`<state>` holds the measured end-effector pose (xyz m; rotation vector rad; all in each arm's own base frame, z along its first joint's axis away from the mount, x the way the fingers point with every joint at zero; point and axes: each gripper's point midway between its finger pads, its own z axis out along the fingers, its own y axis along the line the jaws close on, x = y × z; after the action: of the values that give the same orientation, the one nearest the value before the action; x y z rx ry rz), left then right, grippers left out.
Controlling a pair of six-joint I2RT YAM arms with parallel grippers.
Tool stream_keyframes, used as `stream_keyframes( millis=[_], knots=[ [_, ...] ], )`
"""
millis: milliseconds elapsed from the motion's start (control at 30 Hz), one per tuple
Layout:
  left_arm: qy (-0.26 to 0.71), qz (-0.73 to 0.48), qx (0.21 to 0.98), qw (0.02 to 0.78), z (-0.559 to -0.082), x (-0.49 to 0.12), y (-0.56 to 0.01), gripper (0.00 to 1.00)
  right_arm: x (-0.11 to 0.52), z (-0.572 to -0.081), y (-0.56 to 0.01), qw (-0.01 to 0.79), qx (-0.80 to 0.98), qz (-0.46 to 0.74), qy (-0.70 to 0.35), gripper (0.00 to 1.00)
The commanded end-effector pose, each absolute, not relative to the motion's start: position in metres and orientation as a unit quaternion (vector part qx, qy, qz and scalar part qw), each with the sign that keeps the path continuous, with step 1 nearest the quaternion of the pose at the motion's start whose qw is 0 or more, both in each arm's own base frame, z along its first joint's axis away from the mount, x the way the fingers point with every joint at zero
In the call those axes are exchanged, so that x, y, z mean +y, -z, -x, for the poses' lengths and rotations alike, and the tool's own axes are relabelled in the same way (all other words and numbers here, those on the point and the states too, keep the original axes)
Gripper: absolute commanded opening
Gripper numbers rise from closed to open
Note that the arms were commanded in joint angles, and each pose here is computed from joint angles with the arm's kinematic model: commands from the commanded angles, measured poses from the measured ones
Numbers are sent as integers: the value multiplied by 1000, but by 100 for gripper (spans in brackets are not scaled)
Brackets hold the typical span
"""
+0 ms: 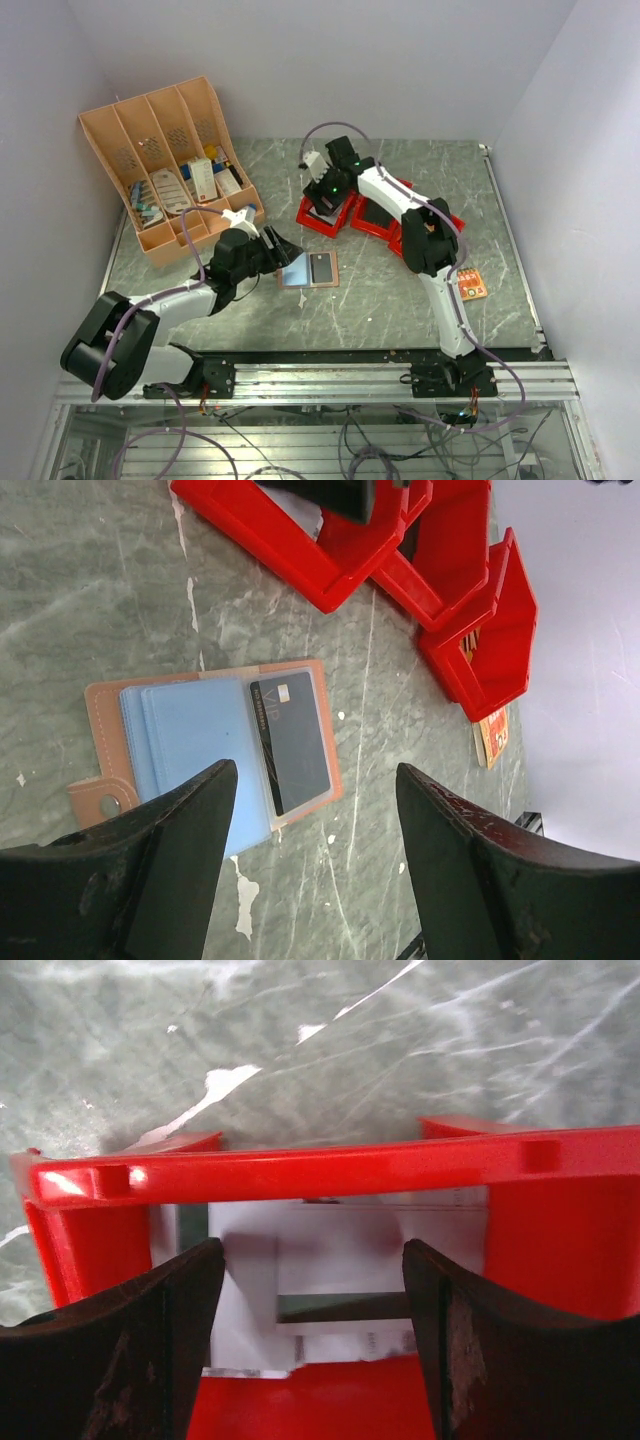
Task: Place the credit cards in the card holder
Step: Pick up the credit card from the storage box.
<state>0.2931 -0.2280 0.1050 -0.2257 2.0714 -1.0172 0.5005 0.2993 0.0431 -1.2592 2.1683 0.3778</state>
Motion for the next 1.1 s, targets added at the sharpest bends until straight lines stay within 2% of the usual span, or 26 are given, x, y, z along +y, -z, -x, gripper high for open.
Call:
stream_keyframes(
  millis=[0, 200, 367, 867, 1067],
  knots=[
    [415, 89, 793, 438, -309, -230, -129, 75, 299, -507, -51, 324, 806, 489, -78, 72],
    [413, 91, 793, 438, -303, -226, -127, 76, 295, -505, -37, 320, 802, 503, -40, 72],
    [409, 90, 794, 441, -301, -223, -128, 76, 293, -511, -50, 343, 795, 500, -20, 60],
    [403, 88, 796, 443, -297, -219, -129, 76, 285, -523, -93, 389, 777, 494, 14, 45],
    [401, 90, 796, 444, -296, -218, -128, 76, 278, -529, -105, 404, 775, 485, 24, 35]
  ],
)
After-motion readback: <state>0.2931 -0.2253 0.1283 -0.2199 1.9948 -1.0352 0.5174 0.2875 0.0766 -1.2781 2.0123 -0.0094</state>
